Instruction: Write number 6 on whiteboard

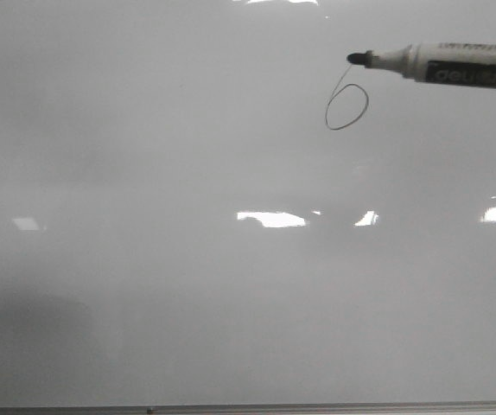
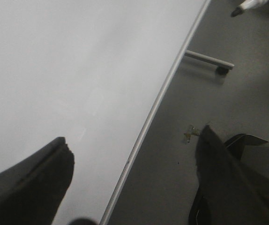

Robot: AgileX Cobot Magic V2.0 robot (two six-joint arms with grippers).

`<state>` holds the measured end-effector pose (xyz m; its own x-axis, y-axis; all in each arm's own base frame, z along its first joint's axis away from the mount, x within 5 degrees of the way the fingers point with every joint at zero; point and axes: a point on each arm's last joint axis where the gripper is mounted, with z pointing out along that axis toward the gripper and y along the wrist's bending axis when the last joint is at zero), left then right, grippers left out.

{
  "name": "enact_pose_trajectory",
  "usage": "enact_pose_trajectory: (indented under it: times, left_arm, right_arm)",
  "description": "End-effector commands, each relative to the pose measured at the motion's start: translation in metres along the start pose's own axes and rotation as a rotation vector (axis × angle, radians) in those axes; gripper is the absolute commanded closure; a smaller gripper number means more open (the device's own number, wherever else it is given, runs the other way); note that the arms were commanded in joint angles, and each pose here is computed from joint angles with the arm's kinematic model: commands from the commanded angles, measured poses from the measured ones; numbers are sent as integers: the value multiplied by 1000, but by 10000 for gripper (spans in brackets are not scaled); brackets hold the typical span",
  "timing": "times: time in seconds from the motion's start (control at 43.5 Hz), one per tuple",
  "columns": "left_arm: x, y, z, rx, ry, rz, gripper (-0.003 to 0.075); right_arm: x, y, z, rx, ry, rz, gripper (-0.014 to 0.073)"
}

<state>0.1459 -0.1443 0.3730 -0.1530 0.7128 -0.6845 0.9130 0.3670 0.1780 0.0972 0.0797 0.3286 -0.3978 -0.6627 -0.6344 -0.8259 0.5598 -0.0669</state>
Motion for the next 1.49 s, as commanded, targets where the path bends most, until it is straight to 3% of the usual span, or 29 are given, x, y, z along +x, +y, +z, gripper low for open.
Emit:
enact_pose_trajectory:
  times: [0.0,0.115,0.23,0.667,0.805,1.08,1.31,1.379,1.471]
  left_arm:
    - [-29,-9,1,38,-100,124,123]
    - [-53,-30,19,137,-110,283,123]
    - [-73,-46,42,210,-99,358,123]
    - [-105,-58,101,326,-80,383,144]
    - [-108,-63,102,369,-133,411,236]
    - [-108,-63,102,375,-126,417,529]
    - [-107,-63,102,372,-119,424,643]
    - [-107,-63,102,372,-119,424,647]
    - [-107,-63,102,372,-119,424,647]
  right_arm:
    - [-5,1,-8,12,-45,-33,661]
    - [-4,2,-8,2,-33,-54,661]
    - [-4,2,-8,2,-33,-54,661]
    - [-5,1,-8,7,-42,-53,661]
    - [-5,1,-8,9,-44,-53,661]
    - [-5,1,-8,9,-44,-53,661]
    - [-5,1,-8,11,-49,-53,658]
    - [-6,1,-8,14,-53,-53,621]
    - [-6,1,-8,14,-54,-53,466]
